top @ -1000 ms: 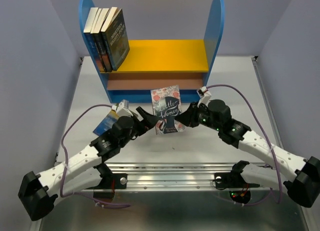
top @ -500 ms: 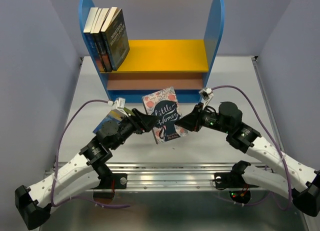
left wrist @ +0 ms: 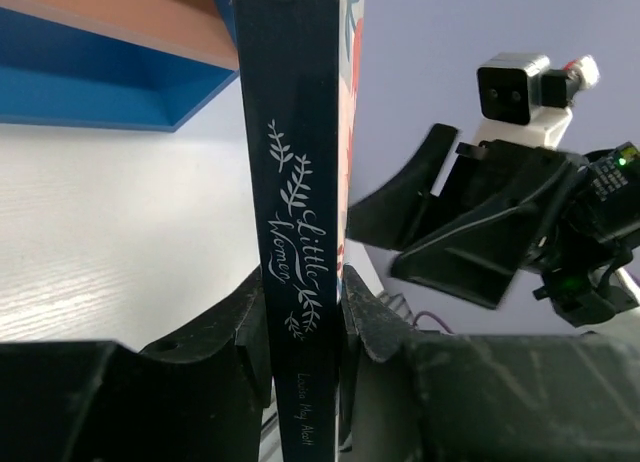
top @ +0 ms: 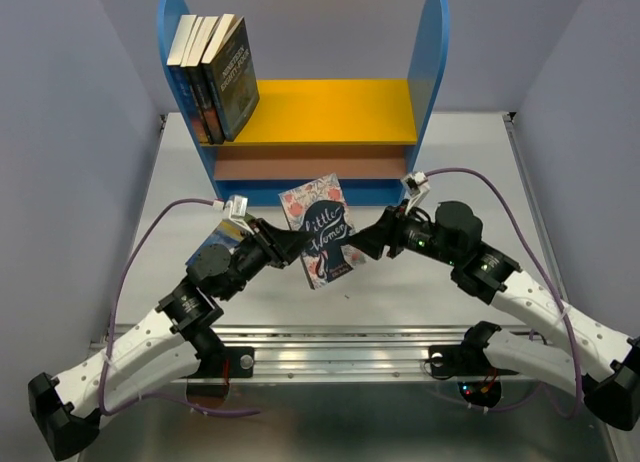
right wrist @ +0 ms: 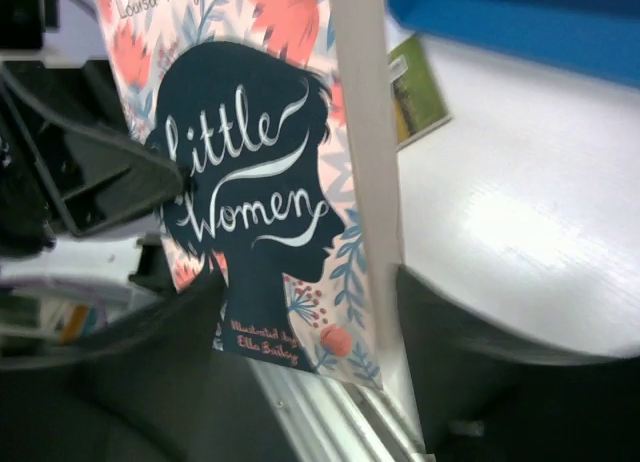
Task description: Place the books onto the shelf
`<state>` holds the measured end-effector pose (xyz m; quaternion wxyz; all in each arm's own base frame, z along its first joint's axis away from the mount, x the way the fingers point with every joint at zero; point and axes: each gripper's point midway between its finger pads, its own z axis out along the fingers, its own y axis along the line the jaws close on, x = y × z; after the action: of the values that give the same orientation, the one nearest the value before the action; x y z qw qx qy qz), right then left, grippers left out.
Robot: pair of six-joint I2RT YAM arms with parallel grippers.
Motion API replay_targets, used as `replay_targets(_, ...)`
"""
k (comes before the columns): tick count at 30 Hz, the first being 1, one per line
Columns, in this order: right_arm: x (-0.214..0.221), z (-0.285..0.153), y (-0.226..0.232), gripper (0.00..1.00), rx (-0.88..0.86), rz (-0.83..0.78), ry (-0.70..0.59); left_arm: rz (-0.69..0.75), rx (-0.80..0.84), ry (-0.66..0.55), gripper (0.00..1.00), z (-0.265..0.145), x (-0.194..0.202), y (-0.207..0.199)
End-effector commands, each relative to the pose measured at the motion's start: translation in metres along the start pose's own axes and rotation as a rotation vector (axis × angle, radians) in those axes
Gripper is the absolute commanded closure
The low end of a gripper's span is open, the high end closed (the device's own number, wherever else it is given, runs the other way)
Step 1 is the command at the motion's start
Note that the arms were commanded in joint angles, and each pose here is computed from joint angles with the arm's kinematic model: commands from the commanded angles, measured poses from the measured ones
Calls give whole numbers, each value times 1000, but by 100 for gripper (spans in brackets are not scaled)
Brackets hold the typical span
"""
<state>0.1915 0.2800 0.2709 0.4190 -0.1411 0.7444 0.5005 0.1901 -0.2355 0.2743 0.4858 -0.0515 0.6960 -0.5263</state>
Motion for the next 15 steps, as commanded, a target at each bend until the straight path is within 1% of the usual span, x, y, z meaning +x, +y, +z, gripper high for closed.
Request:
replay_targets(1,-44,-5,-10,2,154,-34,-131,108,42,-125,100,-1,-36,-20)
replay_targets(2,-47,-7,-20,0,214,-39,-147,136,44,-135,100,0,-42,-26)
replay_targets(3,-41,-9,-30,0,265,-28,-122,174,34,-135,100,1,-47,-28)
replay_targets(4,-40,-11,-37,0,301,-23,-117,205,28,-182,100,3,-68,-43)
replay_targets(5,-41,-13,-41,0,333,-24,-121,253,11,-209,100,4,-80,-48)
replay_targets(6,-38,-18,-53,0,395,-19,-113,279,11,-253,100,4,-99,-62)
replay_targets(8,-37,-26,-64,0,466,-17,-123,351,-14,-320,100,3,-123,-72)
replay_targets(9,-32,-31,-69,0,491,-14,-111,380,-12,-343,100,2,-133,-80)
replay_targets(10,-33,-37,-70,0,503,-16,-123,401,11,-379,100,-1,-149,-99)
replay_targets(12,-29,-44,-76,0,537,-16,-126,463,29,-437,100,-9,-173,-121)
replay_targets(14,-28,-50,-77,0,542,-19,-134,506,8,-488,100,-15,-190,-127)
replay_targets(15,-28,-56,-78,0,548,-18,-147,553,-9,-522,100,-15,-199,-130)
